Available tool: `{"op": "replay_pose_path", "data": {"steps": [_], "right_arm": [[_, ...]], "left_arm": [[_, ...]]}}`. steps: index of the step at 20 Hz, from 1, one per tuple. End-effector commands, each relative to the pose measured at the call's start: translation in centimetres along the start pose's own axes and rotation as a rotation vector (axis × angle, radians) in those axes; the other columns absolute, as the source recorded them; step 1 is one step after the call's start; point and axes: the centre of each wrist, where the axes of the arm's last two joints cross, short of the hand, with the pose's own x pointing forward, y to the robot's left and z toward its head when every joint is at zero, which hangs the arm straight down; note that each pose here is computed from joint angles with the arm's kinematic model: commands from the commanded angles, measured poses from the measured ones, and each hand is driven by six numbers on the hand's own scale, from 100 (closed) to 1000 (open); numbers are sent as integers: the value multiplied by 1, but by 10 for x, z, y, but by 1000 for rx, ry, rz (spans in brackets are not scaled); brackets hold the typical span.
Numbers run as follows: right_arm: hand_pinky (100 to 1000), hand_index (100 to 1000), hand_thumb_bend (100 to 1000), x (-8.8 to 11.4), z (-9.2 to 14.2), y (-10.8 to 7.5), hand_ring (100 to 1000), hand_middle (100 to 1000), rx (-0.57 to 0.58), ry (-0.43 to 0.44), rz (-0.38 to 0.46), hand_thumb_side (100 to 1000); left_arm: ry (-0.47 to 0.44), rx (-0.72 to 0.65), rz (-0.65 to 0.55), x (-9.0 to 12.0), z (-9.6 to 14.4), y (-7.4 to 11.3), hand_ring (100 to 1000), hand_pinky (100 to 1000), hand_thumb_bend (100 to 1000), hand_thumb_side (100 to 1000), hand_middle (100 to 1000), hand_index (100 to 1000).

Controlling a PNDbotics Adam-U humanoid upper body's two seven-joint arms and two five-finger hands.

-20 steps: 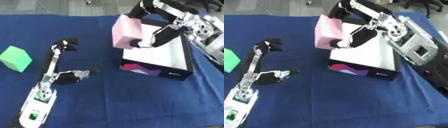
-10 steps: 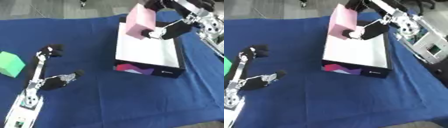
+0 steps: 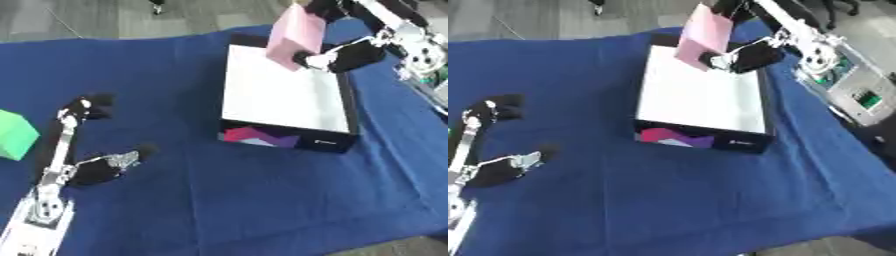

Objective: Pick up the objects with one hand, pass them to the other hand, and then place them into the box on the other side of the table.

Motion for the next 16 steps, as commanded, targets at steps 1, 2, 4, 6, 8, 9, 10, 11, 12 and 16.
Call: {"op": "replay_pose_path", "data": {"steps": [1,2,4,6,8,9,10,11,12,16], "right_arm": [[754,622,509,-10,-3,-14,586,229,-34,27,76,100],[754,622,509,-15,-4,-14,587,233,-37,44,88,100],[755,622,512,-26,-5,-13,588,243,-40,75,116,100],[756,624,517,-35,-5,-10,590,251,-35,100,141,100],[756,631,523,-44,-5,-8,594,266,-22,120,165,100],[756,637,524,-48,-5,-8,597,275,-15,127,176,100],[757,639,528,-50,-5,-7,599,279,-7,132,184,100],[757,645,541,-53,-6,-6,604,288,1,134,191,100],[758,651,545,-54,-5,-6,609,298,10,135,195,100],[769,695,597,-58,-5,-3,658,409,58,136,215,100]], "left_arm": [[-29,8,-9,6,-5,6,638,753,843,459,671,804],[-30,8,-8,7,-5,6,637,753,843,460,671,803],[-30,6,-7,7,-5,5,638,753,842,460,671,803],[-32,6,-6,7,-5,5,637,753,842,460,670,802],[-34,6,-4,8,-6,5,636,753,841,460,670,802],[-35,6,-3,8,-6,5,636,753,841,460,670,802],[-36,7,-3,8,-6,5,636,753,841,460,670,802],[-37,8,-2,8,-6,5,636,753,841,460,670,802],[-37,9,-2,9,-6,5,636,753,842,460,670,801],[-37,11,0,9,-7,5,637,753,843,462,670,801]]}}
